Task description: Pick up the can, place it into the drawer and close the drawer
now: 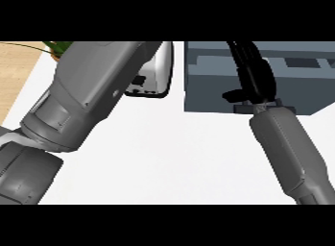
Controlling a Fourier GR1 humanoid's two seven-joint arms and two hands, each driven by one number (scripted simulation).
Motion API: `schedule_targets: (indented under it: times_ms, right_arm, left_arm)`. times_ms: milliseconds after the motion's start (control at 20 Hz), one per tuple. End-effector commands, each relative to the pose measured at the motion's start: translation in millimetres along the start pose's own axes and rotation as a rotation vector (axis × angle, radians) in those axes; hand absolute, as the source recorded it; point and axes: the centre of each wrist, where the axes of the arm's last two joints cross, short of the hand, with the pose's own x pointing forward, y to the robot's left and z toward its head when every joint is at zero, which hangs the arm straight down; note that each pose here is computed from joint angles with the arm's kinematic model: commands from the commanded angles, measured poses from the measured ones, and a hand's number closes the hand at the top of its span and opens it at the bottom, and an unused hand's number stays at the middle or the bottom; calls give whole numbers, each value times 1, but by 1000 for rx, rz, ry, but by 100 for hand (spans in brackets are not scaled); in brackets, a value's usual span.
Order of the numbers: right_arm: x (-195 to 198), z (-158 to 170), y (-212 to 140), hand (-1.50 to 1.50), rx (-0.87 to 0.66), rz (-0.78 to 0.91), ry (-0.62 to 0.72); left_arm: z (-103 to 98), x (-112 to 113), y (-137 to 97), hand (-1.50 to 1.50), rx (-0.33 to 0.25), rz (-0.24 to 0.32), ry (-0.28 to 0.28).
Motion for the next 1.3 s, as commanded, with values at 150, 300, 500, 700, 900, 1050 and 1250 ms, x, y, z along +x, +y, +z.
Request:
schedule_targets:
  times_ms: [150, 300, 500, 700, 900, 1050, 1250]
  right_arm:
    - [11, -30, 19, -150, -99, 61, 42]
    - [1, -47, 6, -150, -114, 92, 39]
    - [1, -58, 4, -150, -145, 104, 35]
    - [2, -83, -21, -150, -187, 103, 52]
    - [11, -94, -29, -150, -183, 107, 38]
    - [20, -102, -34, -150, -217, 81, 26]
    - [31, -108, -38, -150, -217, -47, 36]
  left_arm:
    - [-2, -6, 22, -150, 1, 7, 25]
    - [-1, -7, 31, -150, 0, 10, 40]
    - [2, -20, 41, -150, -22, -7, 22]
    - [3, -8, 51, -150, -8, -2, 18]
    - [5, -23, 71, -150, -22, -11, 37]
    - [9, -21, 64, -150, -24, -21, 24]
    - [13, -22, 81, -150, -34, 4, 27]
